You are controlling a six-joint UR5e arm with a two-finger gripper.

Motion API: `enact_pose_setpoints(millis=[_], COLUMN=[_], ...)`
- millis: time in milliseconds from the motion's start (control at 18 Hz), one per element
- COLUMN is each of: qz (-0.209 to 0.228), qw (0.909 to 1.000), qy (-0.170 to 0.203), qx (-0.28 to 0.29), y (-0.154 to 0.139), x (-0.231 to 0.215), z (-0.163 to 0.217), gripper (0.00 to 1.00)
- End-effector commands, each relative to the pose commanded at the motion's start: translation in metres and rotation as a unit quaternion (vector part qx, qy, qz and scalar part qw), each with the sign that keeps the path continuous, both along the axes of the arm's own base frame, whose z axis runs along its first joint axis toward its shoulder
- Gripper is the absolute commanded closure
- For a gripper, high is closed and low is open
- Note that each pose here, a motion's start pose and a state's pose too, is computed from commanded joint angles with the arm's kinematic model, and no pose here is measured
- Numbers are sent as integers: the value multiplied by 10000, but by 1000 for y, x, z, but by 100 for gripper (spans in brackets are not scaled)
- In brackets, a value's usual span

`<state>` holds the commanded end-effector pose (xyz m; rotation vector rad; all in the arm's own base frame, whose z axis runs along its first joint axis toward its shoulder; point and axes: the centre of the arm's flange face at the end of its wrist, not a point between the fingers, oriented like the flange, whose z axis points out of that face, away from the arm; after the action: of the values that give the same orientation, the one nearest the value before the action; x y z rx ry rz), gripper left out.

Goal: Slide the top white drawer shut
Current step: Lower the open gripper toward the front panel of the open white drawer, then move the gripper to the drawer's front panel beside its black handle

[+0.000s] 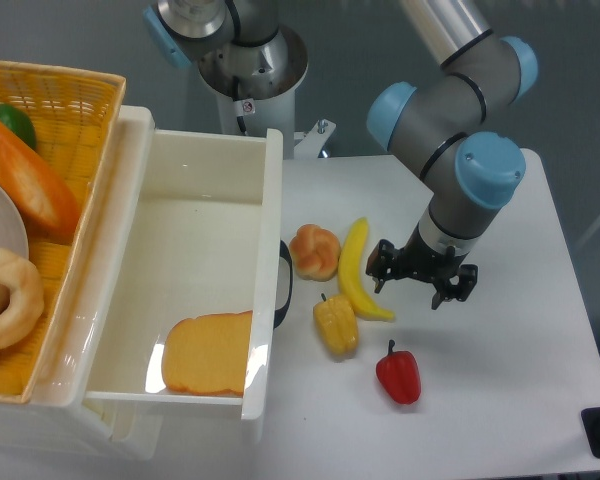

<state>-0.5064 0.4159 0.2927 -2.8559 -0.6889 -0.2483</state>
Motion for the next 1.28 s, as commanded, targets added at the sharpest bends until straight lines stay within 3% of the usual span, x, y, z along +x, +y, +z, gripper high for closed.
enact_pose_setpoints(millis=[167, 222, 389, 556, 889, 1278], qz=[215, 175, 143, 152, 23, -54], qw=[9997, 9996, 9949, 9913, 9848, 9829], qy=[17, -77, -812, -1150, -1560, -1679], qx=[80, 185, 576, 623, 758, 749], y=[19, 24, 34, 35, 44, 52], x=[27, 33, 55, 61, 75, 86], z=[26, 29, 38, 45, 55, 53], gripper=[95, 100, 100, 100, 100, 100])
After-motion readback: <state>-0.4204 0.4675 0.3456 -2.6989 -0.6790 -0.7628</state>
